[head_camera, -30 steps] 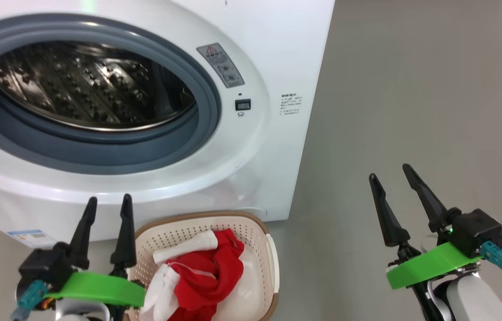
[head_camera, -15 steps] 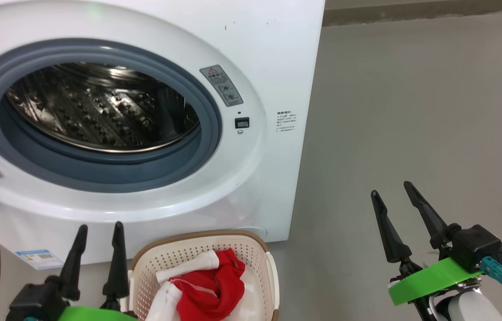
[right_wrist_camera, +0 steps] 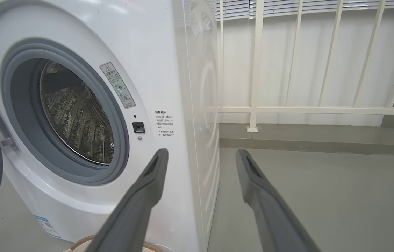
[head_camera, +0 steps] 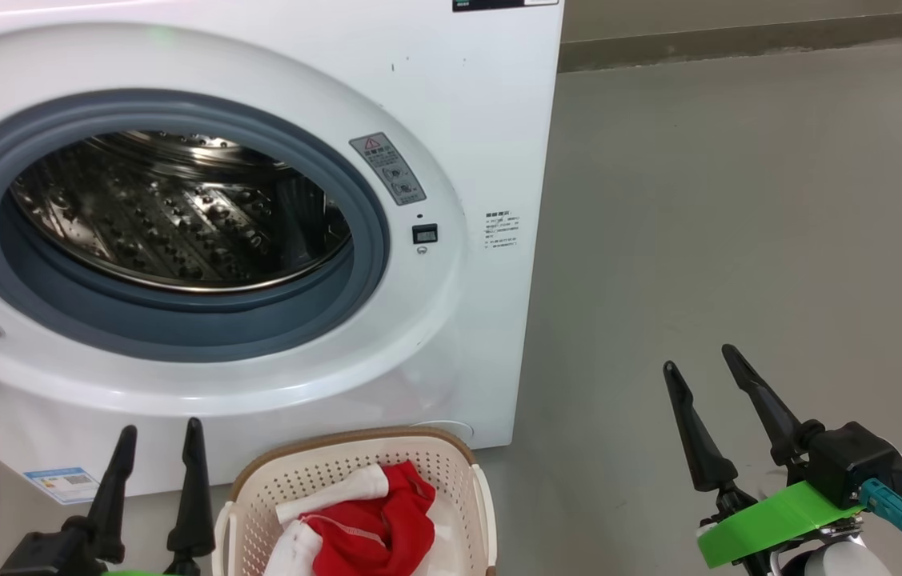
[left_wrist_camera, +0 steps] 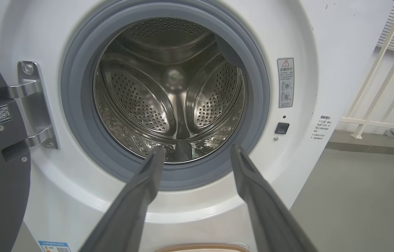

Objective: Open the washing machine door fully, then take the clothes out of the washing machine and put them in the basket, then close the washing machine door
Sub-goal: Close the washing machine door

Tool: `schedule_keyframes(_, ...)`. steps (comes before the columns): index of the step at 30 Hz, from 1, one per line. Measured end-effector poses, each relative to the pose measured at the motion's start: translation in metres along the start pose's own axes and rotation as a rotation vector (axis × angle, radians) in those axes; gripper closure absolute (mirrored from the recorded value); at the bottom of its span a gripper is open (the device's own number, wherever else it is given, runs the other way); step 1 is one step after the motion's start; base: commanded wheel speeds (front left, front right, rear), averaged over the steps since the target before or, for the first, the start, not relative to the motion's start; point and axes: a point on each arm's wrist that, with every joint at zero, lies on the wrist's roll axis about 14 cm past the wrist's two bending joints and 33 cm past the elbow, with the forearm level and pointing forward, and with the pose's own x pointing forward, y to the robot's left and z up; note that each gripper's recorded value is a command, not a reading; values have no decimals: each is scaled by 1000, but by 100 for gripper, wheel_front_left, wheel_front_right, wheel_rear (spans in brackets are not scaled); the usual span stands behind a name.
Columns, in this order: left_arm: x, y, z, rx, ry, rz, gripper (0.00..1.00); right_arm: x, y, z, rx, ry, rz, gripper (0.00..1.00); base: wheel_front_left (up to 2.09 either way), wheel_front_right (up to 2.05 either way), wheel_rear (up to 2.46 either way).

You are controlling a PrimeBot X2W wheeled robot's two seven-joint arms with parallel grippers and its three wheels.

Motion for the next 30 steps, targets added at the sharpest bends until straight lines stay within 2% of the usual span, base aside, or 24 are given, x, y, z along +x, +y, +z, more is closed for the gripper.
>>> schedule_keyframes(15, 1, -4, 2, 4, -3, -7, 0, -1, -2, 2, -5, -4, -2, 0, -12, 12, 0)
schedule_keyframes(22, 1, -6, 7, 8, -12, -10, 0, -2, -1, 6, -6, -16, -1, 0, -122, 122, 0)
schedule_keyframes(30, -3, -8, 9, 10, -16, -15, 0, -2, -1, 6, -6, -16, -1, 0, -192, 192, 0)
